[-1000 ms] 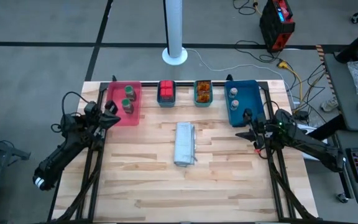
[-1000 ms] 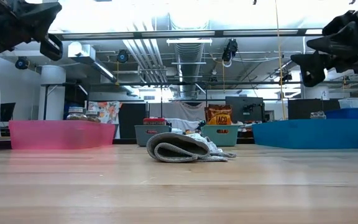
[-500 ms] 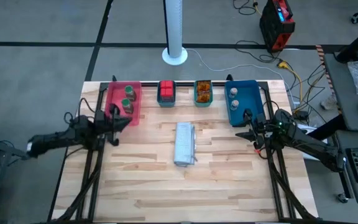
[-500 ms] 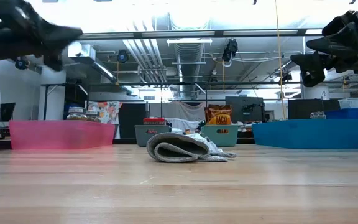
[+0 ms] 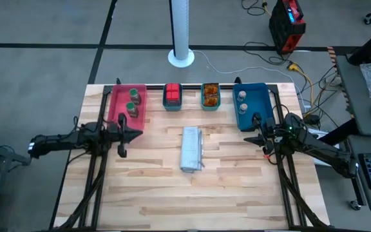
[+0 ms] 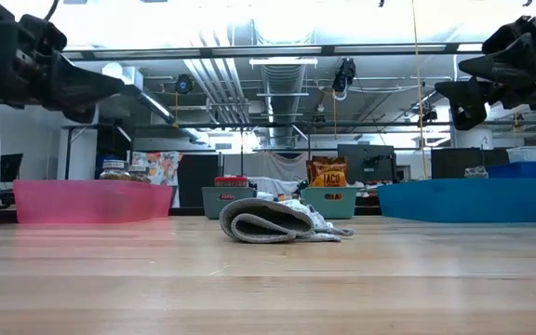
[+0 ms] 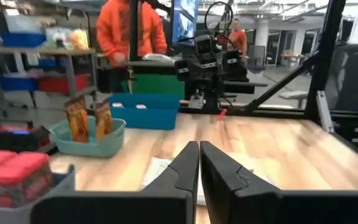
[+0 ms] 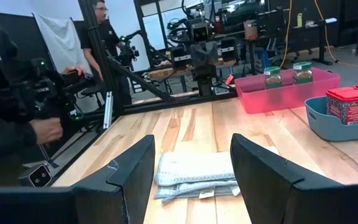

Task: Sort spices by type
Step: Return to Home Position

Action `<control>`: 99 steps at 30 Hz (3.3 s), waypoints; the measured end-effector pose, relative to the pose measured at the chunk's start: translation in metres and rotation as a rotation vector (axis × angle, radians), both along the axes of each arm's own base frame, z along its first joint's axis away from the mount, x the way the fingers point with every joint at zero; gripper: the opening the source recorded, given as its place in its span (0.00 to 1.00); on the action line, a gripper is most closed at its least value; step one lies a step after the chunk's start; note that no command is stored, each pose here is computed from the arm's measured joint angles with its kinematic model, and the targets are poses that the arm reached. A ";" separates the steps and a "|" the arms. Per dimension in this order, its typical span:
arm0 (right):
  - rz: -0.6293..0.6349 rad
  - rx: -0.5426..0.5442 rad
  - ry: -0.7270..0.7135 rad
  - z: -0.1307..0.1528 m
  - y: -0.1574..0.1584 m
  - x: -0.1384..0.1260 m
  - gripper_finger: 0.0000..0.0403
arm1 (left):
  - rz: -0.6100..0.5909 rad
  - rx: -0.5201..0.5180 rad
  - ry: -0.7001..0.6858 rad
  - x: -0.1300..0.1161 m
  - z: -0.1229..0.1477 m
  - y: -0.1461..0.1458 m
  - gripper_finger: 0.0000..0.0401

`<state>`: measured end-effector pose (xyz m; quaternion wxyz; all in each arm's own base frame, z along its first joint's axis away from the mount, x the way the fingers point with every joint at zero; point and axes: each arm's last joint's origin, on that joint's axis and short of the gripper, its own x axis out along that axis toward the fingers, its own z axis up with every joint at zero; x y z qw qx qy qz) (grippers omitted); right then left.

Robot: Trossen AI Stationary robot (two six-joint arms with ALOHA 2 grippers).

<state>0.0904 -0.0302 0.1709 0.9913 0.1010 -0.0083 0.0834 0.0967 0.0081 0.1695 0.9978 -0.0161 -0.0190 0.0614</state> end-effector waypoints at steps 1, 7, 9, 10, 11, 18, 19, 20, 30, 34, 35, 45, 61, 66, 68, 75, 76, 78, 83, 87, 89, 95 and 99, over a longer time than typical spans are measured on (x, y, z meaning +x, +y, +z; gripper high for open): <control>0.000 0.000 0.000 0.000 0.000 0.000 0.49 | 0.002 0.017 0.000 0.000 0.000 0.000 0.00; 0.000 -0.001 -0.001 0.000 0.000 0.000 0.49 | 0.003 0.045 0.017 0.001 0.000 0.000 0.00; 0.000 -0.002 -0.003 0.000 0.000 0.000 0.49 | 0.005 0.045 0.017 0.001 0.001 0.000 0.00; 0.000 -0.002 -0.002 0.000 0.000 0.000 0.49 | 0.005 0.045 0.018 0.001 0.001 0.000 0.00; 0.000 -0.001 -0.002 0.000 0.000 0.000 0.49 | 0.005 0.045 0.019 0.001 0.001 0.000 0.00; 0.000 -0.001 -0.002 0.000 0.000 0.000 0.49 | 0.005 0.045 0.020 0.001 0.001 0.000 0.00; 0.000 -0.001 -0.002 0.000 0.000 0.000 0.49 | 0.005 0.045 0.019 0.001 0.001 0.000 0.00; 0.000 -0.001 -0.002 0.000 0.000 0.000 0.49 | 0.005 0.045 0.019 0.001 0.002 0.000 0.00; 0.000 -0.001 -0.002 0.000 0.000 0.000 0.49 | 0.005 0.045 0.016 0.001 0.002 0.000 0.00; 0.000 -0.001 -0.002 0.000 0.000 0.000 0.49 | 0.005 0.045 0.013 0.001 0.002 0.000 0.00; 0.000 -0.001 -0.002 0.000 0.000 0.000 0.49 | 0.005 0.045 0.014 0.001 0.002 0.000 0.00; -0.036 0.001 -0.002 0.000 -0.001 0.000 0.49 | 0.005 0.045 0.015 0.001 0.002 0.000 0.00; -0.131 0.003 -0.005 0.000 -0.004 0.000 0.49 | 0.004 0.045 0.015 0.001 0.002 0.000 0.00; -0.131 0.003 -0.005 0.000 -0.004 0.000 0.49 | 0.004 0.045 0.015 0.001 0.002 0.000 0.00; -0.131 0.004 -0.005 0.000 -0.004 0.000 0.49 | 0.004 0.045 0.015 0.001 0.002 0.000 0.00; -0.131 0.004 -0.005 0.000 -0.004 0.000 0.49 | 0.004 0.045 0.015 0.001 0.002 0.000 0.00; -0.131 0.003 -0.005 0.000 -0.004 0.000 0.49 | 0.004 0.045 0.015 0.001 0.002 0.000 0.00; -0.131 0.004 -0.005 0.000 -0.004 0.000 0.49 | 0.004 0.045 0.015 0.001 0.002 0.000 0.00; -0.131 0.004 -0.005 0.000 -0.004 0.000 0.49 | 0.004 0.045 0.016 0.001 0.002 0.000 0.00; -0.131 0.003 -0.005 0.000 -0.004 0.000 0.49 | 0.004 0.045 0.015 0.001 0.002 0.000 0.00; -0.131 0.004 -0.005 0.000 -0.004 0.000 0.49 | 0.004 0.045 0.015 0.001 0.002 0.000 0.00; -0.131 0.004 -0.005 0.000 -0.004 0.000 0.49 | 0.004 0.045 0.015 0.001 0.002 0.000 0.00; -0.131 0.003 -0.005 0.000 -0.004 0.000 0.49 | 0.004 0.045 0.016 0.001 0.002 0.000 0.00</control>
